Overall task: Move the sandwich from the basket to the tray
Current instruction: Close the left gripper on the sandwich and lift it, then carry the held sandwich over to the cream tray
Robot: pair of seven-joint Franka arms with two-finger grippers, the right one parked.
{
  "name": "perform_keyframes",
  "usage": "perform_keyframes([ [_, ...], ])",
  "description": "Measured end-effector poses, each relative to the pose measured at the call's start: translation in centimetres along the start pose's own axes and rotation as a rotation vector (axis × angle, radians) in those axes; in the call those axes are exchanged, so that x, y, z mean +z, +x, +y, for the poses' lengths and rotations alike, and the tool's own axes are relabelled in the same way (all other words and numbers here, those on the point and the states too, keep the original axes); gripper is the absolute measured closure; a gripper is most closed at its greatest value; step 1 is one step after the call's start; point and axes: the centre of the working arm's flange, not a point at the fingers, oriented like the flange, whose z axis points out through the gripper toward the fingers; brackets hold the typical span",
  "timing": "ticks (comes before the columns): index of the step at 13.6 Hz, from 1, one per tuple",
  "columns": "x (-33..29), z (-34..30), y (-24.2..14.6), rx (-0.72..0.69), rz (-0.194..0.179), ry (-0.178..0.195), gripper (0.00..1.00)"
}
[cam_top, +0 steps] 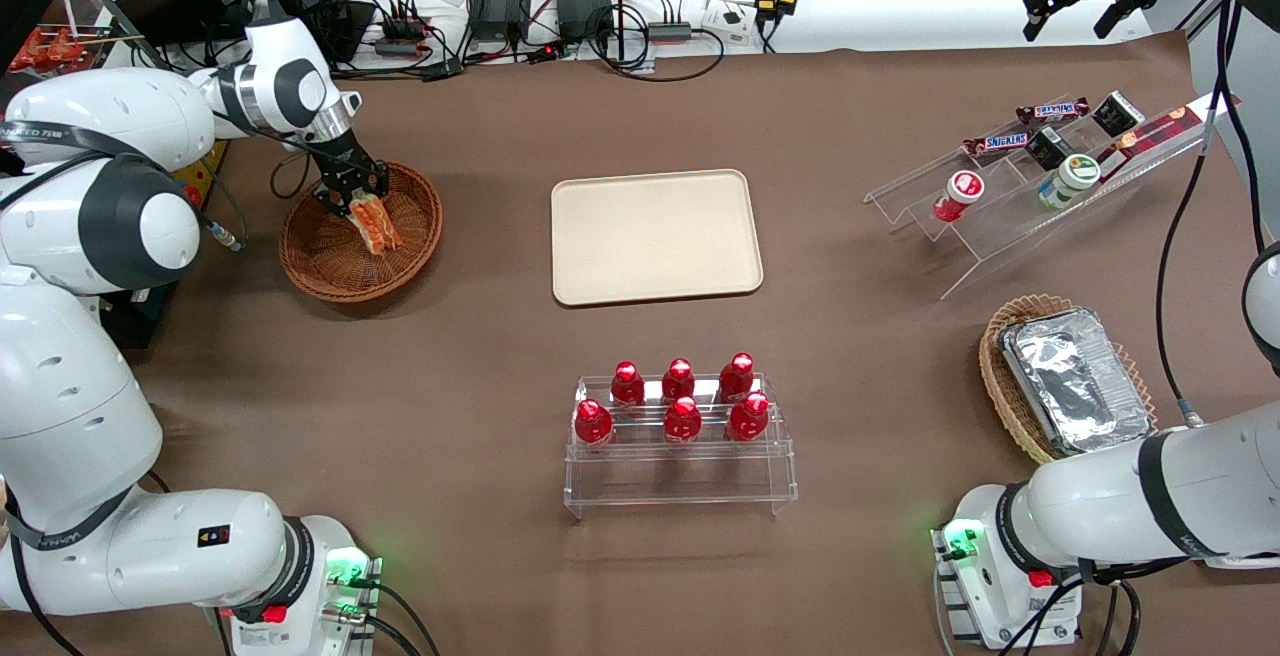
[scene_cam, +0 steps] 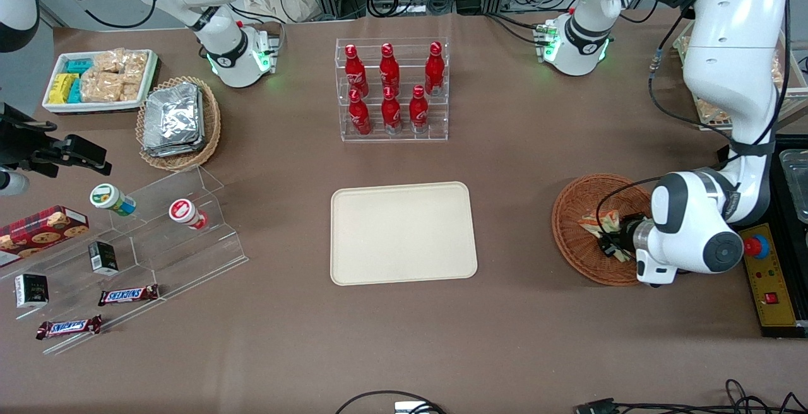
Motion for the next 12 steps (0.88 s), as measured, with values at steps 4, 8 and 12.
perform_keyframes([
  [4, -5.9, 1.8, -3.9, 0.142, 0.048, -0.037, 0.77],
  [8, -9.1, 6.1, -9.9, 0.340, 0.078, -0.070, 0.76],
  [12, -9.1, 12.9, -17.1, 0.500, 0.105, -0.078, 0.73],
])
